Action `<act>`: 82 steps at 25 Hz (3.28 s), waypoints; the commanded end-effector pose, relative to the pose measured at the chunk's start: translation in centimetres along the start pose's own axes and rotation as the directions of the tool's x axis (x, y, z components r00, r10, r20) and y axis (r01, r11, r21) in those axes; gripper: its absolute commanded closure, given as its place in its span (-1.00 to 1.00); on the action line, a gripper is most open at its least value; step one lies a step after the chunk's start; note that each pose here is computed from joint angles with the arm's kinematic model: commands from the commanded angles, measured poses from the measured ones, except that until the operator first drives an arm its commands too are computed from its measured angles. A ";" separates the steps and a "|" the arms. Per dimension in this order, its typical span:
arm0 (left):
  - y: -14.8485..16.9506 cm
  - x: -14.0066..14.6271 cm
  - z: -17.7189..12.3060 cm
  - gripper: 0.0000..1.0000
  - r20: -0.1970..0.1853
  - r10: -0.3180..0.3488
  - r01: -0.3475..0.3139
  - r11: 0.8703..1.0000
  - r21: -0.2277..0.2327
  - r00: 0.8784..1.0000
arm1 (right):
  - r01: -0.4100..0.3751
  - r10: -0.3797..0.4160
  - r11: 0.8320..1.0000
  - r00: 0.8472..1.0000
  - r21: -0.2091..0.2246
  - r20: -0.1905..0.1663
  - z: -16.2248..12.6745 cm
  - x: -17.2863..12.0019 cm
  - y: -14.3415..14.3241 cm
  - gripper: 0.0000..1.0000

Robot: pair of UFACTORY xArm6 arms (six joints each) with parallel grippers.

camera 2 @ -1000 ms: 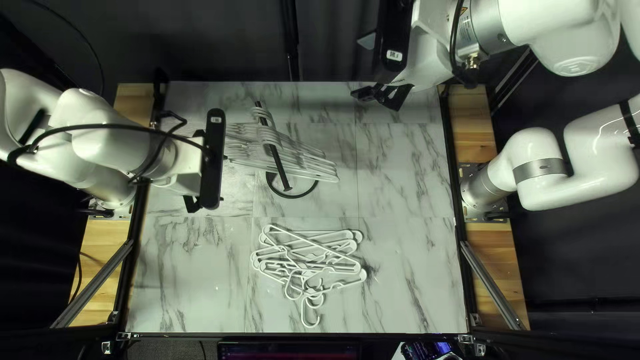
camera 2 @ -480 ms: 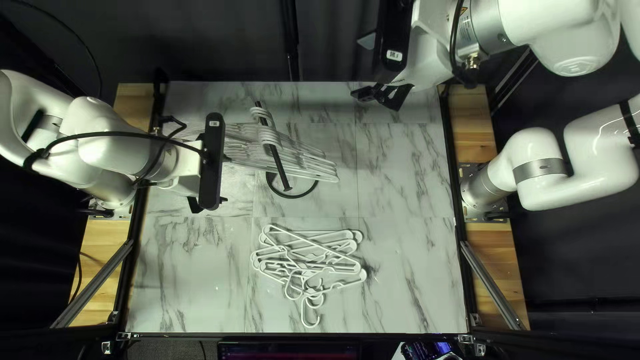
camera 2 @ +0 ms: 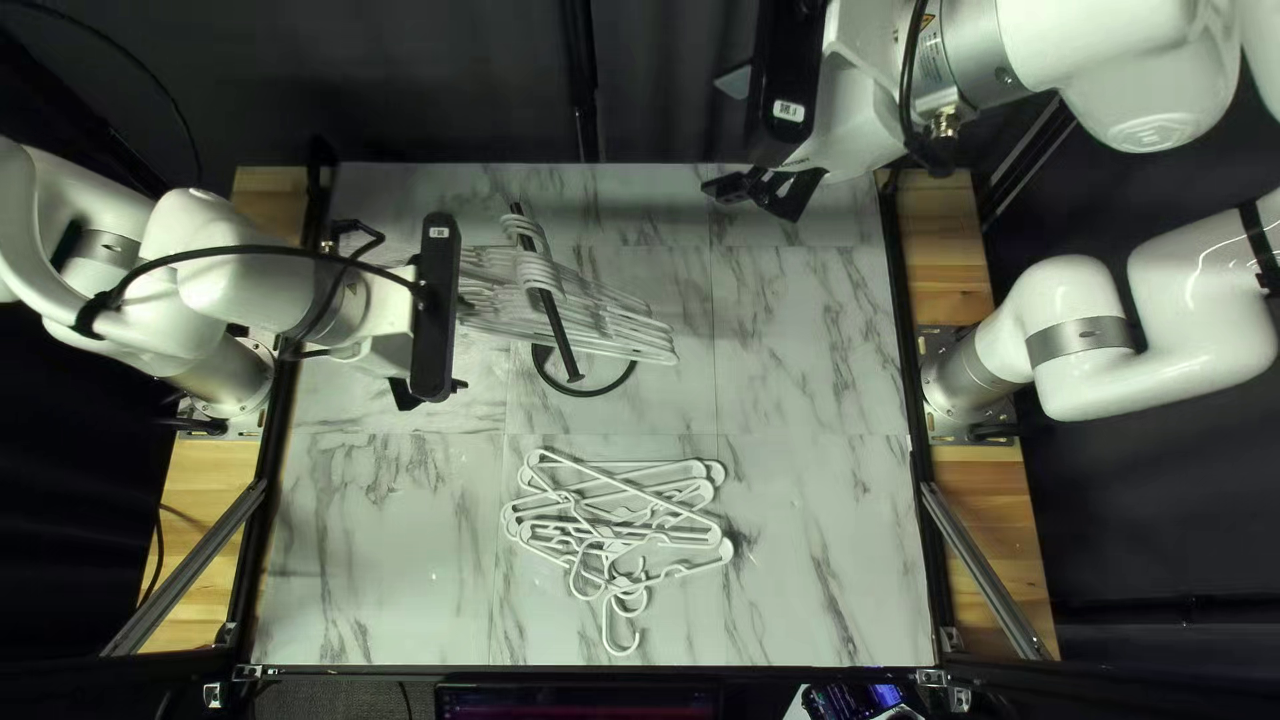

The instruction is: Remove hangers from rack and place onto table

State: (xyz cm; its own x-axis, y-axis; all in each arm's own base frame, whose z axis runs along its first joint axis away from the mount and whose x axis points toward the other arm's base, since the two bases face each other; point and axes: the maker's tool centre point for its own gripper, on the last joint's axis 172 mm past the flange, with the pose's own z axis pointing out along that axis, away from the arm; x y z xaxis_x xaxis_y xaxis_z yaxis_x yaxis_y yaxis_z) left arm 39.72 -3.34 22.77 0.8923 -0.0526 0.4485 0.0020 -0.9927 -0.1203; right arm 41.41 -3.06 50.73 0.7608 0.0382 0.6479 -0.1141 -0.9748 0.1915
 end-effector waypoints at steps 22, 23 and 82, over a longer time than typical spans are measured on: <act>0.7 0.0 0.8 -1.00 -0.028 -0.003 0.002 1.000 -0.030 1.000 | 0.000 0.000 1.000 1.000 0.000 0.000 0.0 0.0 0.0 -1.00; 0.8 0.0 0.8 -1.00 -0.029 -0.002 0.001 1.000 -0.030 1.000 | 0.000 0.000 1.000 1.000 0.000 0.000 0.0 0.0 0.0 -1.00; -0.9 0.6 0.2 -1.00 -0.029 -0.007 0.007 1.000 -0.003 1.000 | 0.000 0.000 1.000 1.000 0.000 0.000 0.0 0.0 0.0 -1.00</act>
State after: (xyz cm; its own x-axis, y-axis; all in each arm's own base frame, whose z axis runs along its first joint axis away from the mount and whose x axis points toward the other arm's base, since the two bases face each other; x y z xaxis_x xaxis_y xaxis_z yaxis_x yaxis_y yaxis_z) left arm 40.36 -2.85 23.17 0.8792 -0.0458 0.4743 0.0110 -0.9932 -0.1163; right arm 41.41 -3.06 50.73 0.7608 0.0382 0.6478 -0.1141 -0.9748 0.1915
